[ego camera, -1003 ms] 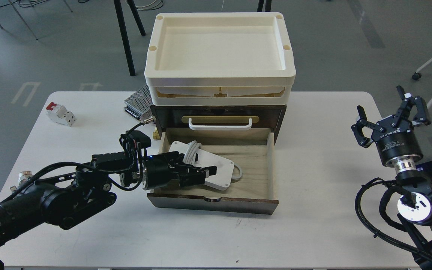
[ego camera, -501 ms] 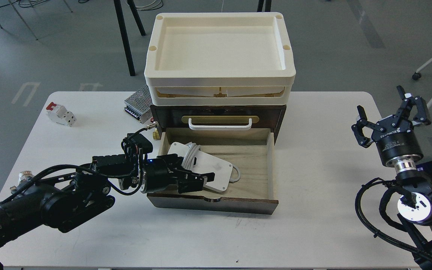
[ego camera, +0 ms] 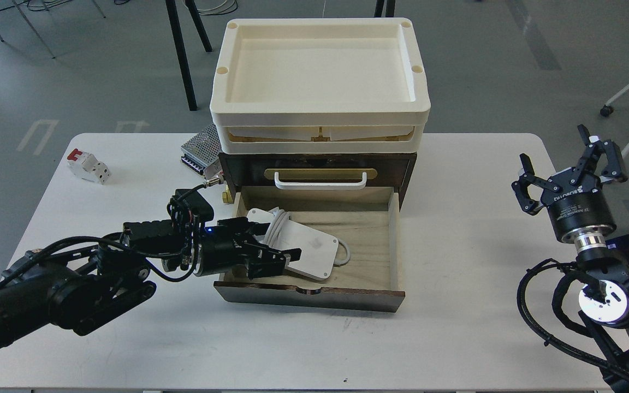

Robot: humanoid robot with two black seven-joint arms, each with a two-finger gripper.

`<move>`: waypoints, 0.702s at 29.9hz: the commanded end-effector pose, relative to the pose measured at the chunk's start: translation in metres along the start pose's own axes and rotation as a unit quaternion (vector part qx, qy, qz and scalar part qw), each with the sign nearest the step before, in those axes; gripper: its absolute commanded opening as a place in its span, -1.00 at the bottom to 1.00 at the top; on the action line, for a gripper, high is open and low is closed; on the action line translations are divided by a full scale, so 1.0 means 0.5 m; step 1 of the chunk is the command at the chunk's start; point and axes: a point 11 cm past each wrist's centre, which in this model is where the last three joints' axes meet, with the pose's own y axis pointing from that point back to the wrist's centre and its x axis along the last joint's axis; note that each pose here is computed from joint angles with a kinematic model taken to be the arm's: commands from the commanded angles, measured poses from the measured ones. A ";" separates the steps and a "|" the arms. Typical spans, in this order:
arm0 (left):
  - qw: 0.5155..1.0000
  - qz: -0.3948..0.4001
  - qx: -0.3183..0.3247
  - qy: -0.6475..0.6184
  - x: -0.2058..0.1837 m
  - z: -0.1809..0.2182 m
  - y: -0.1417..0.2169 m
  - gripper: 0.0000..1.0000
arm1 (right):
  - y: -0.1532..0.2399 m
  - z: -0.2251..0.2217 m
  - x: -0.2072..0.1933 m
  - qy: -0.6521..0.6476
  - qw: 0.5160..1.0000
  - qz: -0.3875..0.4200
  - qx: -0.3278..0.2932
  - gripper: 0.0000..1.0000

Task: Put charging cable into cabinet

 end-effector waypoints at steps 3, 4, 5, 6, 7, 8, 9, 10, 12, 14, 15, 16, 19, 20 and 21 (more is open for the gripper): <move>1.000 0.007 0.013 -0.009 0.022 -0.020 0.021 0.99 | 0.000 0.000 0.000 0.000 1.000 0.000 0.000 0.99; 1.000 0.008 0.015 -0.011 0.027 -0.022 0.023 0.99 | 0.000 0.000 0.000 0.000 1.000 0.000 0.001 0.99; 1.000 0.009 0.019 -0.013 0.032 -0.028 0.029 0.99 | 0.000 0.000 0.000 0.000 1.000 0.000 0.001 0.99; 1.000 0.011 0.024 -0.015 0.037 -0.035 0.037 0.99 | 0.000 0.001 0.000 0.000 1.000 0.000 0.000 0.99; 0.999 0.012 0.030 -0.016 0.041 -0.042 0.046 0.99 | 0.000 0.001 0.000 0.000 1.000 0.000 -0.001 0.99; 0.999 0.013 0.036 -0.019 0.048 -0.051 0.056 0.99 | 0.000 0.000 0.000 0.000 1.000 0.000 0.000 0.99; 0.999 0.015 0.041 -0.023 0.056 -0.058 0.064 0.99 | 0.000 0.001 0.000 0.000 1.000 0.000 0.000 0.99; 0.999 0.017 0.045 -0.026 0.058 -0.062 0.070 0.99 | 0.000 0.001 -0.001 0.000 1.000 -0.001 -0.001 0.99; 0.998 0.025 0.058 -0.031 0.067 -0.077 0.090 0.99 | 0.000 0.001 0.000 0.000 1.000 0.000 -0.001 0.99; 0.996 0.027 0.072 -0.034 0.070 -0.094 0.113 0.99 | 0.000 0.000 0.000 0.000 1.000 -0.001 0.000 0.99; 0.996 0.031 0.079 -0.034 0.074 -0.102 0.125 0.99 | 0.000 0.000 0.000 0.000 1.000 0.000 0.000 0.99; 0.995 0.033 0.086 -0.031 0.078 -0.110 0.139 0.99 | 0.000 0.000 0.000 0.000 1.000 0.000 0.000 0.99; 0.993 0.058 0.106 -0.012 0.089 -0.131 0.182 0.99 | 0.000 -0.001 -0.001 0.000 1.000 -0.001 0.001 0.99; 0.991 0.071 0.116 -0.003 0.094 -0.141 0.202 0.99 | 0.000 0.000 -0.001 0.000 1.000 -0.001 0.000 0.99; 0.988 0.086 0.126 0.011 0.098 -0.151 0.221 0.99 | 0.000 0.001 -0.001 0.000 1.000 -0.001 -0.001 0.99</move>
